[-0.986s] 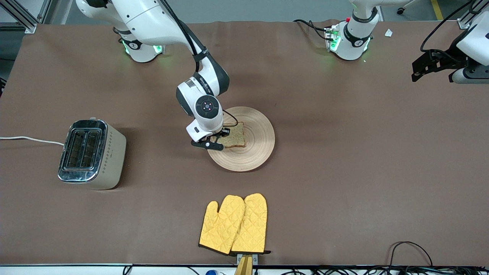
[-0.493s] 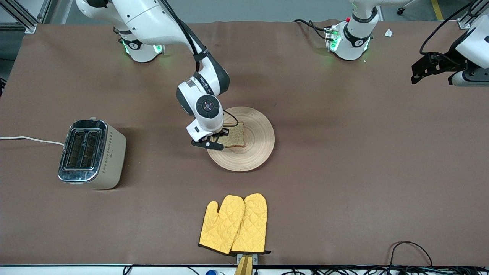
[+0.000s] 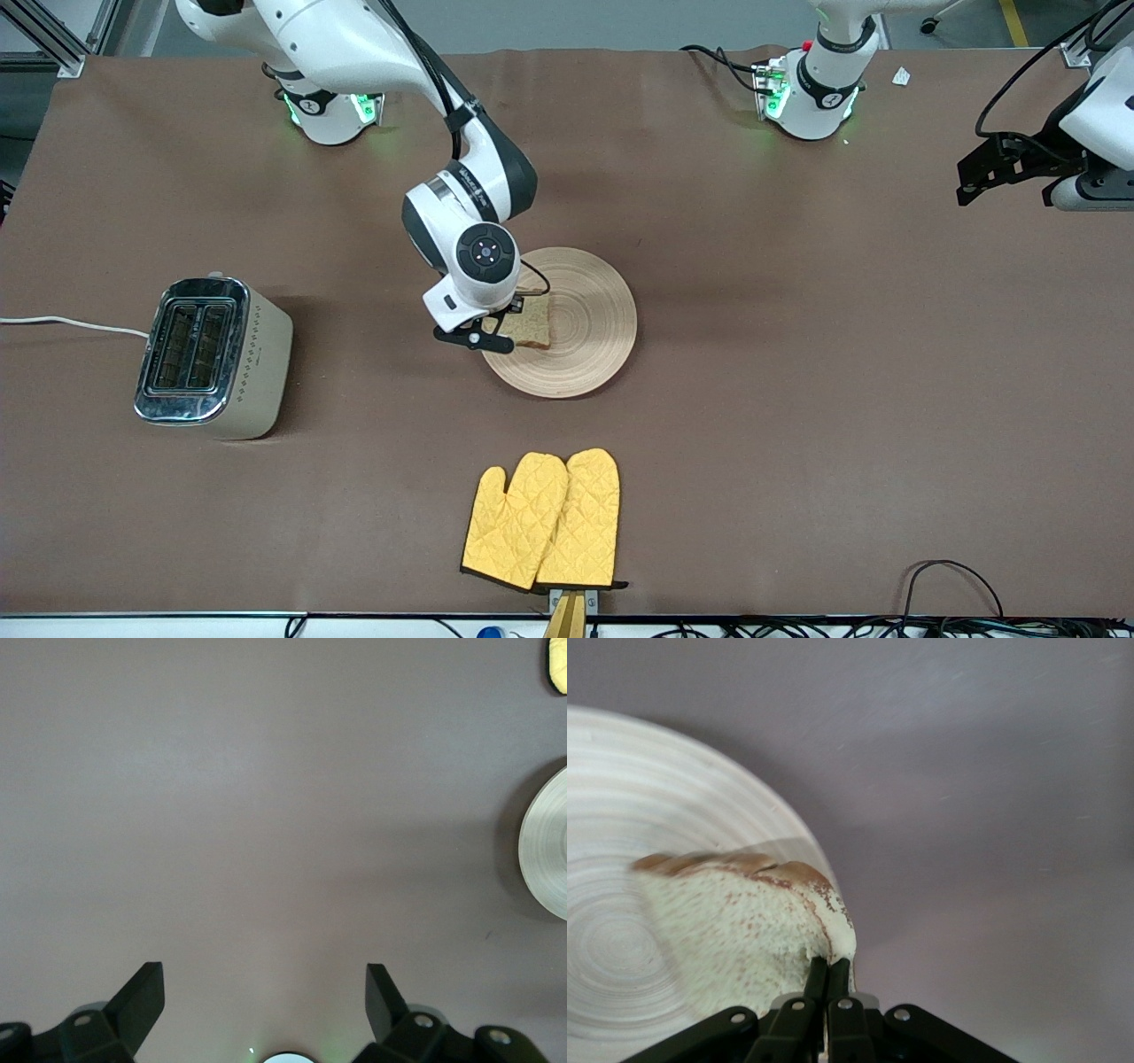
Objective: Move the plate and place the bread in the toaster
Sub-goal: 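Lift the bread slice with the right gripper and carry it to the toaster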
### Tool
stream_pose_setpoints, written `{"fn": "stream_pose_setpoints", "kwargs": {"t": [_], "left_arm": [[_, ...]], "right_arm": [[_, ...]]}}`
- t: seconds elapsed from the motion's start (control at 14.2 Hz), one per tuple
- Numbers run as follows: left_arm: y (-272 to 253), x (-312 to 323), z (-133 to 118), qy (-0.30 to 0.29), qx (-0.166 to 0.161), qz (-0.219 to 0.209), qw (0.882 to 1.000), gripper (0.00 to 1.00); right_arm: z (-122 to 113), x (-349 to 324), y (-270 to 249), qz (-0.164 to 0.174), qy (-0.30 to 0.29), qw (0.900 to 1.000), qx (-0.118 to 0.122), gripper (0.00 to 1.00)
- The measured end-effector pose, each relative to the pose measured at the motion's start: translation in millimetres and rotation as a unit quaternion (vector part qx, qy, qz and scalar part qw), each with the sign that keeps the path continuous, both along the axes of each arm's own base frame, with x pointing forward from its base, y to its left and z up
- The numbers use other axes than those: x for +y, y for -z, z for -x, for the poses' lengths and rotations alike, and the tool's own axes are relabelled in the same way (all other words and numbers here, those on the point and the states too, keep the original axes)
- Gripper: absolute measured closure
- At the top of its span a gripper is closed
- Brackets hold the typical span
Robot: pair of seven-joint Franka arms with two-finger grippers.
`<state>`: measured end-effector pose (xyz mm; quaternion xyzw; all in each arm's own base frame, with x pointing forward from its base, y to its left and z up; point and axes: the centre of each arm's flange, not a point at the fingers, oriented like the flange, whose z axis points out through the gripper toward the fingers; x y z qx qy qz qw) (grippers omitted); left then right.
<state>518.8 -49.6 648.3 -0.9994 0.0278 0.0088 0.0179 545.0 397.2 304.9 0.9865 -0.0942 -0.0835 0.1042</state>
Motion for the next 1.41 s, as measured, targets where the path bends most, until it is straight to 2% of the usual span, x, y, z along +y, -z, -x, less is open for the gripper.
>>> {"fn": "stream_pose_setpoints", "kwargs": {"t": [0.21, 0.42, 0.56, 0.77, 1.06, 1.2, 1.41], "left_arm": [[-3, -1, 0, 0.001, -0.005, 0.0, 1.0, 0.0], [-4, -2, 0, 0.002, -0.006, 0.0, 1.0, 0.0], [-5, -2, 0, 0.002, -0.007, 0.001, 1.0, 0.0], [-6, -6, 1, 0.006, -0.008, 0.0, 1.0, 0.0], [-9, -8, 3, 0.008, -0.011, 0.0, 1.0, 0.0], [-9, -8, 3, 0.008, -0.012, 0.0, 1.0, 0.0], [-9, -8, 3, 0.008, -0.012, 0.0, 1.0, 0.0]], "right_arm": [[-26, -30, -60, 0.039, 0.002, 0.999, -0.002, 0.97], [-51, -87, -106, 0.104, -0.054, 0.993, 0.016, 0.97], [-69, -131, -122, 0.154, -0.106, 0.982, 0.031, 0.97], [-87, -183, -138, 0.235, -0.174, 0.955, 0.058, 0.97], [-103, -230, -160, 0.326, -0.178, 0.927, 0.062, 0.97], [-107, -246, -166, 0.351, -0.17, 0.919, 0.065, 0.97], [-110, -268, -162, 0.363, -0.156, 0.916, 0.077, 0.97]]}}
